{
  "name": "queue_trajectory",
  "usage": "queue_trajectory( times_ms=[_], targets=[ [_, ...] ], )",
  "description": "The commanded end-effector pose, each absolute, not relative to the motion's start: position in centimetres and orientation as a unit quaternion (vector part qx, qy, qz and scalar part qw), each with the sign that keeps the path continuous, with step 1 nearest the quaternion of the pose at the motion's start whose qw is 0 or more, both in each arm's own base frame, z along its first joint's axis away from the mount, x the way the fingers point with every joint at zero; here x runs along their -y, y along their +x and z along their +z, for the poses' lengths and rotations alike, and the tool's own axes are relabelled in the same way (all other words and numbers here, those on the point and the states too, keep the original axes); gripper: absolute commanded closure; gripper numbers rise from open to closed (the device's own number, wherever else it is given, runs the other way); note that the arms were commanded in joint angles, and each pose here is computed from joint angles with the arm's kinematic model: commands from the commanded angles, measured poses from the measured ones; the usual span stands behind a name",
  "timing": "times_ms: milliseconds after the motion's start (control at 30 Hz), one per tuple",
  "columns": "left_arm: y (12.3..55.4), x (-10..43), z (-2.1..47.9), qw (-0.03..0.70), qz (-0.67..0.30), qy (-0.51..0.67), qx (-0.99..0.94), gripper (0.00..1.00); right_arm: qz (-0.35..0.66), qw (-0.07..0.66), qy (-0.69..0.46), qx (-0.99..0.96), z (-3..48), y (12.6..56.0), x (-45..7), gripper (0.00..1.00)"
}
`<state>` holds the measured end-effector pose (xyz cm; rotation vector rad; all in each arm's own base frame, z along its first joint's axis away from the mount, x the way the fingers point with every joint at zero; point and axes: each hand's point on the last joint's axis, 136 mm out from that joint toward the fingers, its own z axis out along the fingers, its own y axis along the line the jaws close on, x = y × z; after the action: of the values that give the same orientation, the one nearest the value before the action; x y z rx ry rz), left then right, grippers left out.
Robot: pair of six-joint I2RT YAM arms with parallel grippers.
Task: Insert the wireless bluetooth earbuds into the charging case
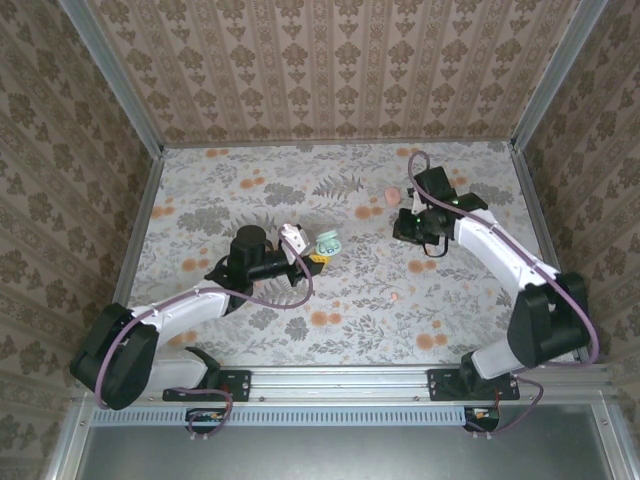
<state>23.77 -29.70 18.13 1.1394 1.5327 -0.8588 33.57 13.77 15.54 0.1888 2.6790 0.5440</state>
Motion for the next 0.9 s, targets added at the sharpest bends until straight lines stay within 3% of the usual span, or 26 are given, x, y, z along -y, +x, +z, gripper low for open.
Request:
queue_trajectory(
  times_ms=[0, 367, 867],
  targets=[
    [23.7, 30.7, 20.1, 0.505, -0.383, 0.483, -0.604, 0.88, 0.262, 0.207, 0.051, -0.941, 18.3, 32.4, -16.2, 0.87],
    [23.5, 31.8, 21.1, 0.486, -0.421, 0.492, -0.587, 0.88, 0.357, 0.267, -0.092, -0.89, 26.5, 28.9, -24.1, 0.87],
    [22.8, 31.7, 22.0, 0.484, -0.436, 0.492, -0.578, 0.88, 0.38, 0.253, -0.169, -0.874, 26.9, 27.9, -28.2, 0.87]
  ],
)
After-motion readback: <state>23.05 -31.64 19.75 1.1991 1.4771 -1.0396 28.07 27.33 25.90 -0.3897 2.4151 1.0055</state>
